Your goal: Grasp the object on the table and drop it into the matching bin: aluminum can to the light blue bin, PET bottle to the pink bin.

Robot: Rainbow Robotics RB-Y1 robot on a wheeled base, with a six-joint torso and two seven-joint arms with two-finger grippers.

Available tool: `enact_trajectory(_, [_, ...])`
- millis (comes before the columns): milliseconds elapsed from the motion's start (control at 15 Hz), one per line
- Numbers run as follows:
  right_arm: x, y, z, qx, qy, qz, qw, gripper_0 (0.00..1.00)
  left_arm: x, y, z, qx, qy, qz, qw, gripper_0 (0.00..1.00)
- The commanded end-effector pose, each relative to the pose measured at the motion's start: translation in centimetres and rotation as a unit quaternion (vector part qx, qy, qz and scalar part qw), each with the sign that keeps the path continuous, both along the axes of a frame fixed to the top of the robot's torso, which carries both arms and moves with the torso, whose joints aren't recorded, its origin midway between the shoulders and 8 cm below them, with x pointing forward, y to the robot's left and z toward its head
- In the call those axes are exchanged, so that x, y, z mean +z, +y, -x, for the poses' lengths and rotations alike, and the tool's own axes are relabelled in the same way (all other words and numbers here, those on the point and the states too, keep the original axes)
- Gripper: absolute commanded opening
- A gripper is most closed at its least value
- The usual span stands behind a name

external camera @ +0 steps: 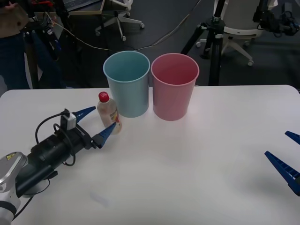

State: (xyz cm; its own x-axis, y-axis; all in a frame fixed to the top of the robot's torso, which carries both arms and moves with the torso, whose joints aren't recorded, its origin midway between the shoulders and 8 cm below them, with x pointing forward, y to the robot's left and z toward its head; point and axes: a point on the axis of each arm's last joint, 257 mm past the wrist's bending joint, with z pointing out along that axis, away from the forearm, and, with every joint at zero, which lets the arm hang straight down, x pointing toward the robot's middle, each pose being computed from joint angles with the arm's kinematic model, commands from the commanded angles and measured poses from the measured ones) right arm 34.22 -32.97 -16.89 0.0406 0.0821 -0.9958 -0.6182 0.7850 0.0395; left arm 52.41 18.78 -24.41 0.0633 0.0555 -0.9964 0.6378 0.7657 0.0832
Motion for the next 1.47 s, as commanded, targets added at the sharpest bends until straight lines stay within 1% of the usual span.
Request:
enact_trajectory(67, [0.0, 0.0, 0.0, 0.0, 0.0, 0.0, 1.0, 1.0, -0.3, -0.9, -0.7, 0.006, 0.005, -0.005, 1.0, 1.0])
enact_trajectory(133, [0.0, 0.0, 0.0, 0.0, 0.0, 0.0, 1.0, 1.0, -0.4, -1.0, -1.0, 0.01, 0.007, -0.004, 0.9999, 1.0])
enact_trajectory(333, [0.0, 0.0, 0.0, 0.0, 0.0, 0.0, 1.0, 1.0, -1.0, -2.2, -2.2, 0.005, 0.019, -0.001, 0.9998, 1.0])
enact_trajectory(533, [0.0, 0.0, 0.0, 0.0, 0.0, 0.0, 1.0, 1.0, -0.8, -3.1, -3.1, 0.007, 0.019, 0.001, 0.9998, 1.0])
enact_trajectory(667, [0.0, 0.0, 0.0, 0.0, 0.0, 0.0, 1.0, 1.0, -0.9, -3.5, -3.7, 0.013, 0.021, -0.007, 0.9997, 1.0])
enact_trajectory(867, [0.0, 0.0, 0.0, 0.0, 0.0, 0.0, 1.0, 1.0, -0.8, -3.5, -4.1, 0.018, 0.021, -0.009, 0.9996, 1.0])
enact_trajectory(933, [0.0, 0.0, 0.0, 0.0, 0.0, 0.0, 1.0, 1.0, -0.8, -3.6, -4.0, 0.016, 0.021, -0.009, 0.9996, 0.87])
enact_trajectory(1000, [0.0, 0.0, 0.0, 0.0, 0.0, 0.0, 1.0, 1.0, -0.7, -3.6, -4.1, 0.016, 0.021, -0.009, 0.9996, 0.6])
enact_trajectory(1067, [0.0, 0.0, 0.0, 0.0, 0.0, 0.0, 1.0, 1.0, -0.7, -3.6, -4.1, 0.016, 0.022, -0.008, 0.9996, 0.15])
enact_trajectory(1133, [0.0, 0.0, 0.0, 0.0, 0.0, 0.0, 1.0, 1.0, -0.7, -3.5, -4.1, 0.017, 0.022, -0.006, 0.9996, 0.05])
enact_trajectory(1467, [0.0, 0.0, 0.0, 0.0, 0.0, 0.0, 1.0, 1.0, -0.5, -3.4, -4.1, 0.015, 0.021, -0.004, 0.9996, 0.01])
